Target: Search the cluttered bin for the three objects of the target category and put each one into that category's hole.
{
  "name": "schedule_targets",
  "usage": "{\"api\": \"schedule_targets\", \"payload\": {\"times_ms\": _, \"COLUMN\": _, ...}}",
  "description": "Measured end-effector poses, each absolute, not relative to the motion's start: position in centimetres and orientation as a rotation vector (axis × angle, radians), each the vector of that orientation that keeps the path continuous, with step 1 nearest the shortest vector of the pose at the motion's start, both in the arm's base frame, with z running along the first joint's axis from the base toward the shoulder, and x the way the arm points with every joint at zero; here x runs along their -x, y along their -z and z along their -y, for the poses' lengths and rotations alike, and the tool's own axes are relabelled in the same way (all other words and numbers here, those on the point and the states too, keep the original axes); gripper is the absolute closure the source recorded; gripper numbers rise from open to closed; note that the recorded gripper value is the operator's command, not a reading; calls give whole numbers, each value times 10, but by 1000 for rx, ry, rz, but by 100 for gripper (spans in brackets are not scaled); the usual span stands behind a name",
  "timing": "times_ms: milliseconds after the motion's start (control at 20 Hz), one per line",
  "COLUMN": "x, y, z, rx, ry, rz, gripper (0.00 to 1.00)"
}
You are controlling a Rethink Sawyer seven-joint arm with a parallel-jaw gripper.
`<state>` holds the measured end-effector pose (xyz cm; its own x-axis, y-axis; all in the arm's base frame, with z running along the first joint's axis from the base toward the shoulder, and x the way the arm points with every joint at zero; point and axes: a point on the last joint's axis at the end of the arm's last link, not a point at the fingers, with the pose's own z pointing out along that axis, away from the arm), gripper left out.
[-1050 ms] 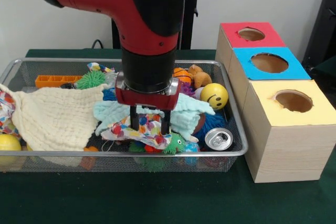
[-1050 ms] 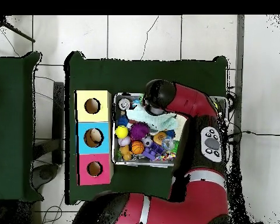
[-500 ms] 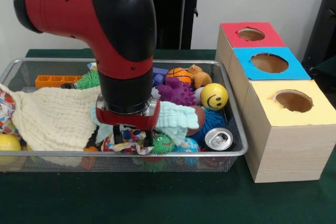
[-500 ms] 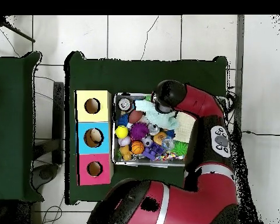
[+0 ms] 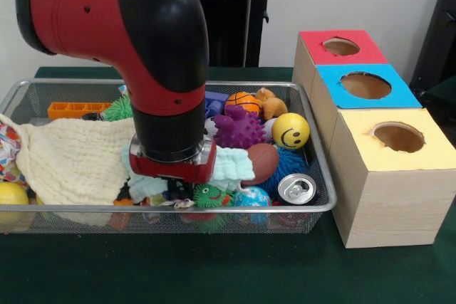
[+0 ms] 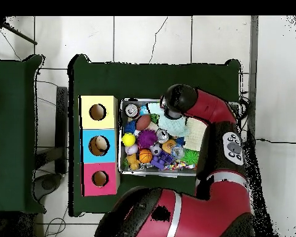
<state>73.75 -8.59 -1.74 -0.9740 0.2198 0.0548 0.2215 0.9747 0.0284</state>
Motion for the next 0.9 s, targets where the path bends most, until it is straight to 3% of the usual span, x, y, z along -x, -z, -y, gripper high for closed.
{"api": "schedule_targets", "payload": {"times_ms": 900, "x": -758, "y": 7, "z": 52, "rx": 167, "ry": -70, "rz": 2970, "gripper": 100}}
